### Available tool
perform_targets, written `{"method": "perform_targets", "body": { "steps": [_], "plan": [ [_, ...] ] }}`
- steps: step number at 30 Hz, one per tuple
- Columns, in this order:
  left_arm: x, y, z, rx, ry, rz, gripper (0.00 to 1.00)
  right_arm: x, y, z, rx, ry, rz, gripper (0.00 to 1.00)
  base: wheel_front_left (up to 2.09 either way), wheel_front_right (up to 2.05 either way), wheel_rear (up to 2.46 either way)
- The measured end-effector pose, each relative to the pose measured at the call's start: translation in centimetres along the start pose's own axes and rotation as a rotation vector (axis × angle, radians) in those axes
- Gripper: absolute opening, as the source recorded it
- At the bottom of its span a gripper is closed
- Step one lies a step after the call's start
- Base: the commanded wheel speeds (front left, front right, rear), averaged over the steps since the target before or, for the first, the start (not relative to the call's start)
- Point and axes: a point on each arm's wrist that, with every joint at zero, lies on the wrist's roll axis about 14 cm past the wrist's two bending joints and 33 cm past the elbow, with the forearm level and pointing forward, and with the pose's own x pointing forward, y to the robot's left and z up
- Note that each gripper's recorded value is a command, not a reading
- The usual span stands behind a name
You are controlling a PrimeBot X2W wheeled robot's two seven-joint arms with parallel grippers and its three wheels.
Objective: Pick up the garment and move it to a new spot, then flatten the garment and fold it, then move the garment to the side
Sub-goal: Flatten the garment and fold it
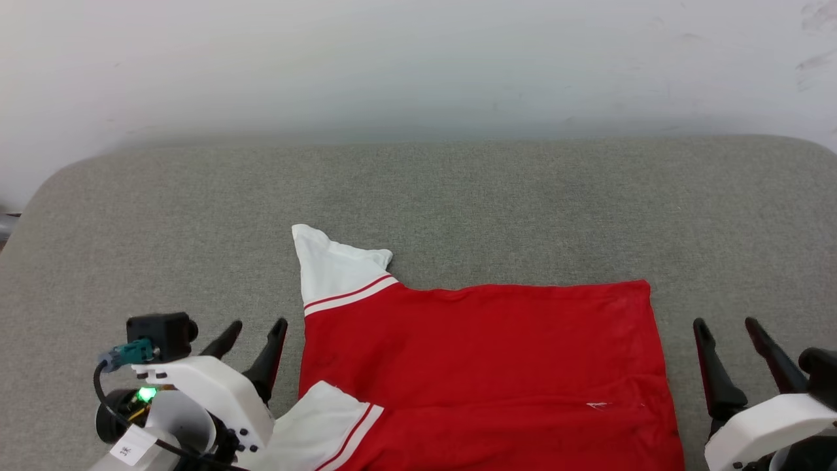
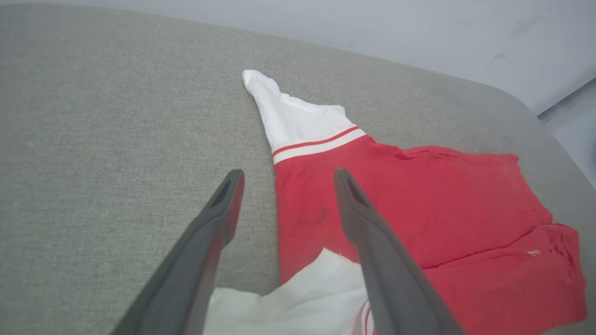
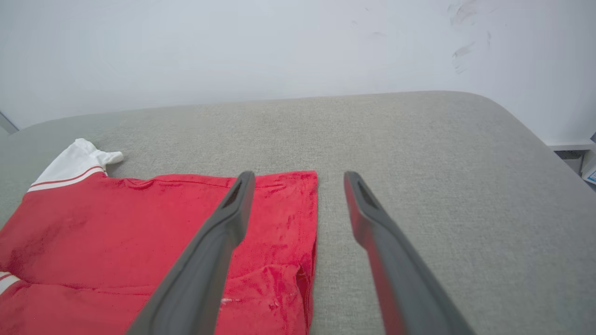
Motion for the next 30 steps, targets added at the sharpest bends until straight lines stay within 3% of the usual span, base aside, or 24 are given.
{"method": "perform_targets", "body": {
  "steps": [8, 14, 20, 30],
  "plan": [
    [2.4, -1.8, 6.6, 0.076, -0.303, -0.064, 1.0, 1.9, 0.1, 4.1, -0.033, -0.164, -0.013, 1.0, 0.0, 0.0, 0.0],
    [8.2, -0.9, 8.9, 0.115, -0.341, -0.077, 1.0, 5.6, 0.4, 4.5, -0.046, -0.192, -0.008, 1.0, 0.0, 0.0, 0.0],
    [13.4, 0.4, 7.9, 0.102, -0.182, -0.113, 1.0, 7.3, -0.5, 2.9, -0.044, -0.156, -0.033, 1.0, 0.0, 0.0, 0.0],
    [17.7, 4.4, -0.4, 0.073, 0.442, -0.091, 1.0, 7.9, -2.7, -0.3, -0.019, -0.082, -0.091, 1.0, 0.0, 0.0, 0.0]
  ]
}}
